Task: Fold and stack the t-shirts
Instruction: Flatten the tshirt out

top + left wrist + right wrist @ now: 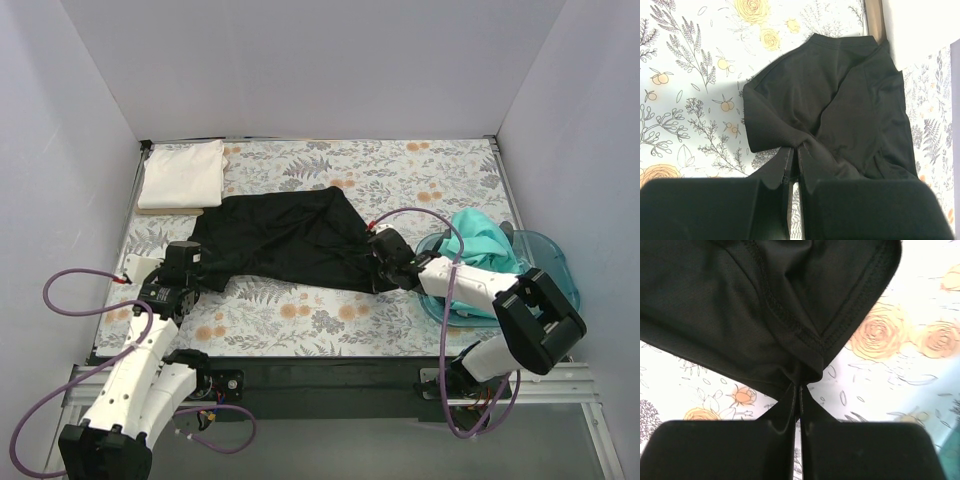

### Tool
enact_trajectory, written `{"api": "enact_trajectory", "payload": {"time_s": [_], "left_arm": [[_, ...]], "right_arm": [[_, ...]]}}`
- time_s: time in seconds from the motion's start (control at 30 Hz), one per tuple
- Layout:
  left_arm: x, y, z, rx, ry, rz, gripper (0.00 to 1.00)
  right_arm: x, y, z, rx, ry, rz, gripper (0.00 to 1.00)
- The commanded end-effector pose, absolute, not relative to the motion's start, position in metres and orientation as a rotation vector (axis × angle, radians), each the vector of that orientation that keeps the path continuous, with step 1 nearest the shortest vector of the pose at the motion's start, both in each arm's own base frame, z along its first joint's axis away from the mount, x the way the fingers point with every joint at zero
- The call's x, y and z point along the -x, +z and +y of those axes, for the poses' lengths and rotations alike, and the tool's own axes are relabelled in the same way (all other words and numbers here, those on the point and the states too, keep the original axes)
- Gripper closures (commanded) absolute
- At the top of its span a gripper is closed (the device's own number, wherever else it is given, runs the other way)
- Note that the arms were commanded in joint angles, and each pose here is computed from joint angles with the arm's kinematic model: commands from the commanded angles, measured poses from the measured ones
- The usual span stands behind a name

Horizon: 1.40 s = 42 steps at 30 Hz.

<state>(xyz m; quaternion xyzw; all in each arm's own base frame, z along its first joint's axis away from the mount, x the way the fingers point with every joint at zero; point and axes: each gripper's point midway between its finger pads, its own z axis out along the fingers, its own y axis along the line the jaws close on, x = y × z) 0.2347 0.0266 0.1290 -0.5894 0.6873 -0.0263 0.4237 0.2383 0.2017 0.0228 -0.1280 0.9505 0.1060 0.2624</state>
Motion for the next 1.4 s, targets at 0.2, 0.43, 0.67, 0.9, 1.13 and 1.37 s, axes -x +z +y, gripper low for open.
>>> {"api": "enact_trajectory", "payload": {"time_s": [0.2,0.43,0.67,0.9,1.13,1.37], "left_arm": [[-0.258,0.232,0.027,1.426,-0.294,1.462,1.00],[-0.264,0.352,0.017,1.209,-0.554,1.249,1.00],[-0.232,0.469,0.018,1.052,-0.685,1.049,1.00],[-0.180,0.567,0.014,0.840,-0.763,0.905,1.00],[-0.158,0.605,0.014,0.752,-0.759,0.844,1.00],[-0.220,0.587,0.013,0.789,-0.651,0.932,1.00]], "right_arm": [[-0.279,0.132,0.196,0.325,0.241,2.257,0.99],[-0.300,0.276,0.174,0.184,0.225,1.931,0.99],[-0.281,0.409,0.150,0.180,0.271,1.634,0.99],[-0.238,0.489,0.118,0.162,0.338,1.451,0.99],[-0.213,0.522,0.104,0.173,0.374,1.355,0.99],[-0.247,0.519,0.117,0.192,0.267,1.401,0.99]]}}
